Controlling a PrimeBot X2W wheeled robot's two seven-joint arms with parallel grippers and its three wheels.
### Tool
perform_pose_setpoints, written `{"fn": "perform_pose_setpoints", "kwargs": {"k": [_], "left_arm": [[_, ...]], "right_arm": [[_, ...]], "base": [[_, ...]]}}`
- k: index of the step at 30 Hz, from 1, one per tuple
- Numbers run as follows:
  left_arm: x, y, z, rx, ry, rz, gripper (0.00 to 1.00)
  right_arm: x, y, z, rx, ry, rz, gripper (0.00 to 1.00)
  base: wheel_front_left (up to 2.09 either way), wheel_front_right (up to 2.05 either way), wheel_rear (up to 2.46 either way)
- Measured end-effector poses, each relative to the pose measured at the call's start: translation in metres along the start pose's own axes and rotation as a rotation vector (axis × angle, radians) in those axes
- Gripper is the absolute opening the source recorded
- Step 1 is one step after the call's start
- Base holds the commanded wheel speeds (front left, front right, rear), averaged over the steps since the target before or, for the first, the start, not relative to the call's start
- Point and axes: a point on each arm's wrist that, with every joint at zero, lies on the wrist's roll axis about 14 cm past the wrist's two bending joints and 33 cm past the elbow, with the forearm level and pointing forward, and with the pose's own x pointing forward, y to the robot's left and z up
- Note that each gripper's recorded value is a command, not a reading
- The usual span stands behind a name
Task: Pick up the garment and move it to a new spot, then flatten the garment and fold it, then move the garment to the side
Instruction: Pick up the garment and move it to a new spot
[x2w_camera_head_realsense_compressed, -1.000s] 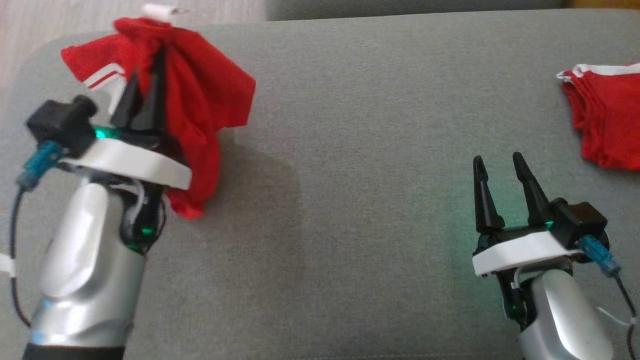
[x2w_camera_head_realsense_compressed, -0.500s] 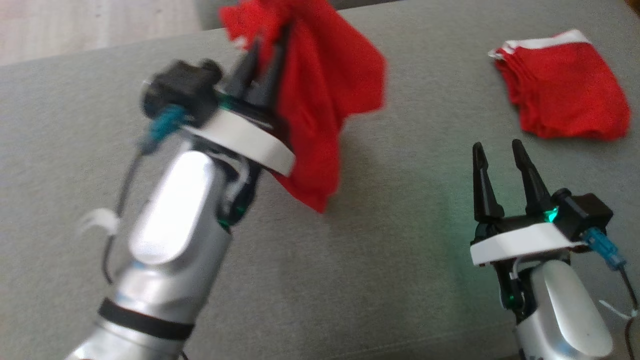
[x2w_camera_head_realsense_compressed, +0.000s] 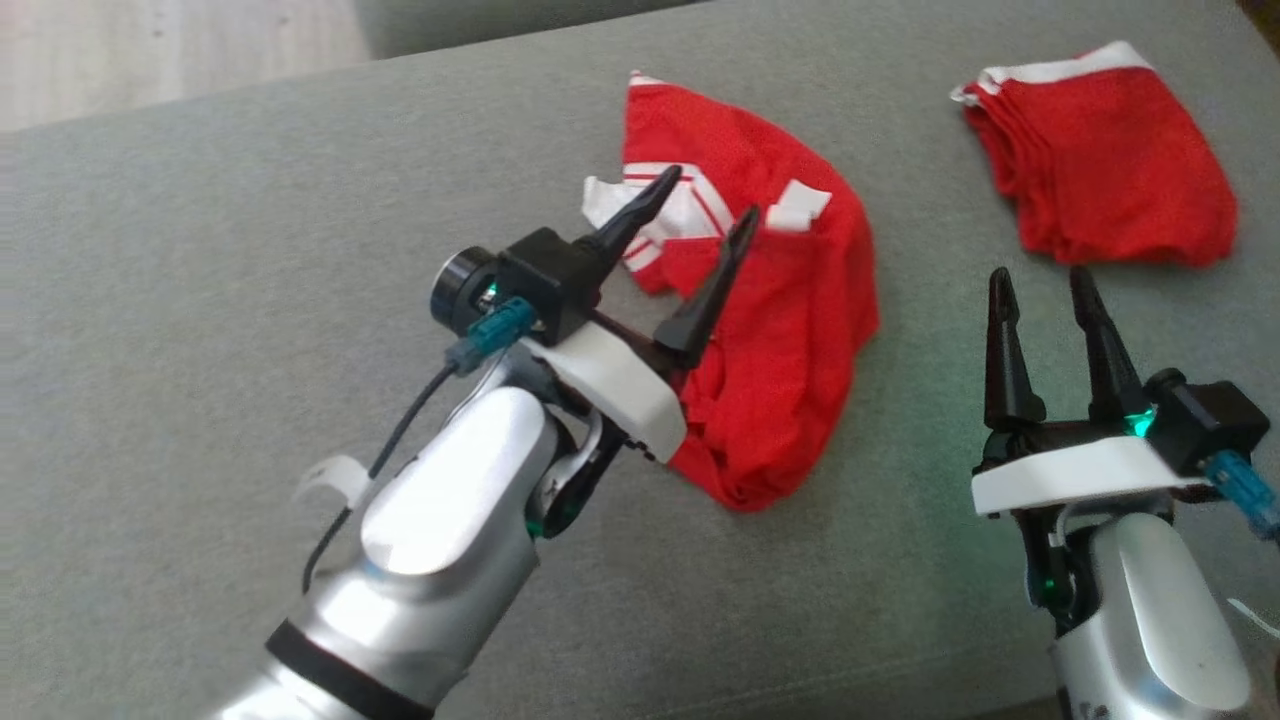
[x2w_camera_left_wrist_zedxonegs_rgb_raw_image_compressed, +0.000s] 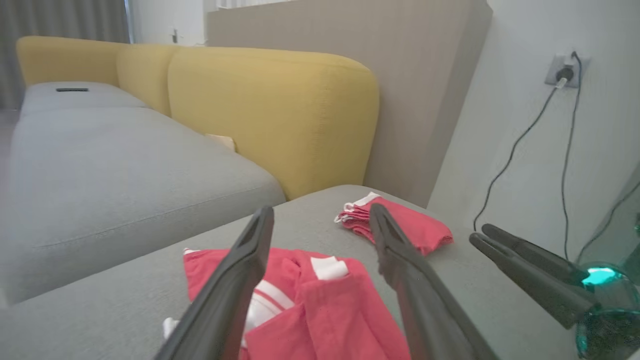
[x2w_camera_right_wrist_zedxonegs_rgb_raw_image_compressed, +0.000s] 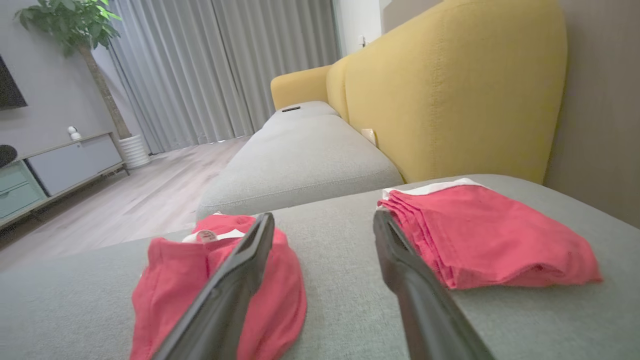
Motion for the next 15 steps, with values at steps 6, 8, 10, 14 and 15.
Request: {"fn": "perform_pose_setpoints", "kwargs": {"k": [6,8,10,14,15], "left_arm": [[-0.043,0.070,0.027,0.003,-0.077,0.269,1.00],[-0.069,0.097,0.033,0.014,-0.098,0.370,1.00],[-0.099,0.117,0.034,0.030,-0.098,0.462,1.00],[-0.155,0.133,0.021,0.021,-0.068,0.604,1.00],[-0.167,0.132,0.016,0.012,-0.061,0.628,1.00]], "right_arm": [[0.010,0.022,0.006,-0.014,-0.023,0.062,1.00],[0.013,0.030,0.008,-0.019,-0.028,0.085,1.00],[0.012,0.039,0.007,-0.024,-0.029,0.110,1.00],[0.006,0.049,0.002,-0.026,-0.014,0.137,1.00],[0.004,0.051,0.002,-0.025,-0.012,0.143,1.00]], "base": [[0.00,0.00,0.00],[0.00,0.00,0.00],[0.00,0.00,0.00],[0.00,0.00,0.00],[0.00,0.00,0.00]]}}
